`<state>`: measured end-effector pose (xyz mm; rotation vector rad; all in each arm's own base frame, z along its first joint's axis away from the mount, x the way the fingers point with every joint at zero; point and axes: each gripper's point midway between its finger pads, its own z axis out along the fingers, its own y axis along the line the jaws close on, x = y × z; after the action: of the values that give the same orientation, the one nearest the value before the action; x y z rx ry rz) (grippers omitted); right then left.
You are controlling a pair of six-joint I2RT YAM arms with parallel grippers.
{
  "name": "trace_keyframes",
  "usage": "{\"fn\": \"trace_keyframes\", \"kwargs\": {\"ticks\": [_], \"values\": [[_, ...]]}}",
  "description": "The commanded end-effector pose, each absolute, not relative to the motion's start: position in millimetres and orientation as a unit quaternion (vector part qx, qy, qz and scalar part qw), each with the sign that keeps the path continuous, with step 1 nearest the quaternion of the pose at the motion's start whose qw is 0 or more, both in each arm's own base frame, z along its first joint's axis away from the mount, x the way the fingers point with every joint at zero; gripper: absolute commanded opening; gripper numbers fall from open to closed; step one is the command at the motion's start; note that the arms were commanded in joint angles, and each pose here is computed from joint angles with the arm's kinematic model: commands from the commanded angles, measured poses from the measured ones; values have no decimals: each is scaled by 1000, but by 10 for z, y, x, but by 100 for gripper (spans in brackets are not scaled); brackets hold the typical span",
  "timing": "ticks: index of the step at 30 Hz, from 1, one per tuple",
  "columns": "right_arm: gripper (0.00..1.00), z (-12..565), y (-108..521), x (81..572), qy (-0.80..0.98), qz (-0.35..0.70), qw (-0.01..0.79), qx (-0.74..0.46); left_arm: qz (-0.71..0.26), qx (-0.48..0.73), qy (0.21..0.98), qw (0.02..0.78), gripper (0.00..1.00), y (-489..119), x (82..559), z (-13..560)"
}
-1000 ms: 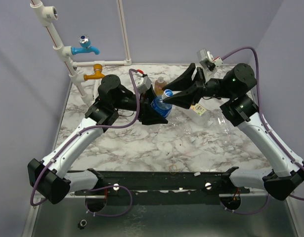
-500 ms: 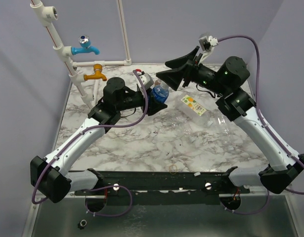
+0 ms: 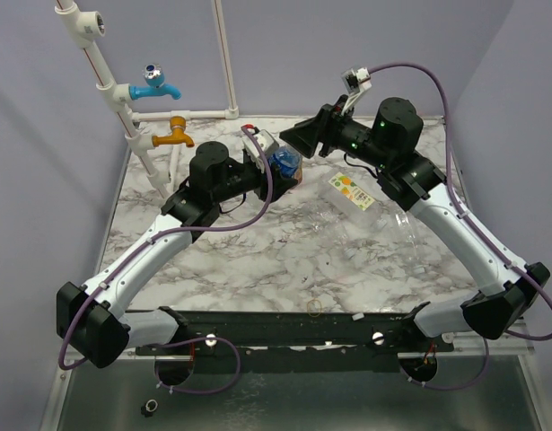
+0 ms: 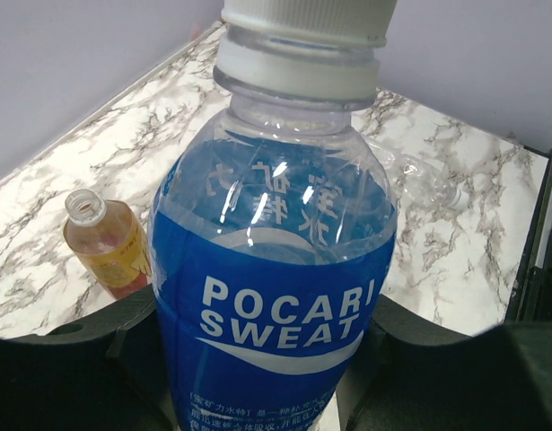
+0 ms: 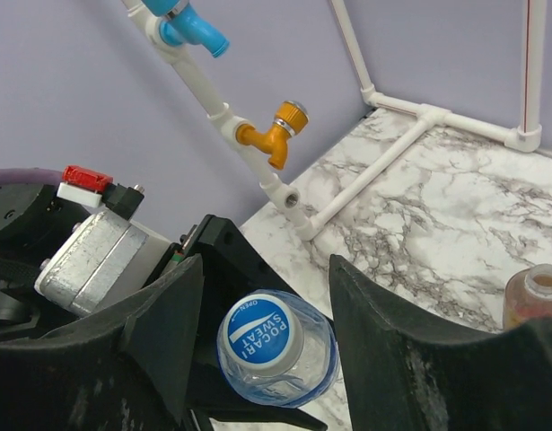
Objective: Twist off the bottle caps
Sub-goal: Unscrew the bottle cap from the plastic bottle.
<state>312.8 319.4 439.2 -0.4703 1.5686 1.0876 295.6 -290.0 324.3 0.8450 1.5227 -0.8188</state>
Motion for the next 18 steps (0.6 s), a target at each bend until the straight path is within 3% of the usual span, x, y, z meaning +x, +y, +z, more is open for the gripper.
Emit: {"fn": "trace_keyframes", "kwargs": {"ticks": [1,9,12,15,18], "values": [[61,4344,3211,3114,667,465,548,-194,-337,349,650,585,3,-2891,3031,3255],[60,4160,3247,3170,680,462,537,-190,-339,347,648,588,3,-2898,3040,3294],[45,4209,3218,3168,673,459,548,-188,-352,341,649,582,3,-2915,3010,3313],[23,4308,3173,3122,659,460,564,-191,-361,343,647,577,3,-2934,2976,3329],[12,4406,3131,3043,643,462,576,-201,-377,348,642,570,3,-2963,2911,3353]]}}
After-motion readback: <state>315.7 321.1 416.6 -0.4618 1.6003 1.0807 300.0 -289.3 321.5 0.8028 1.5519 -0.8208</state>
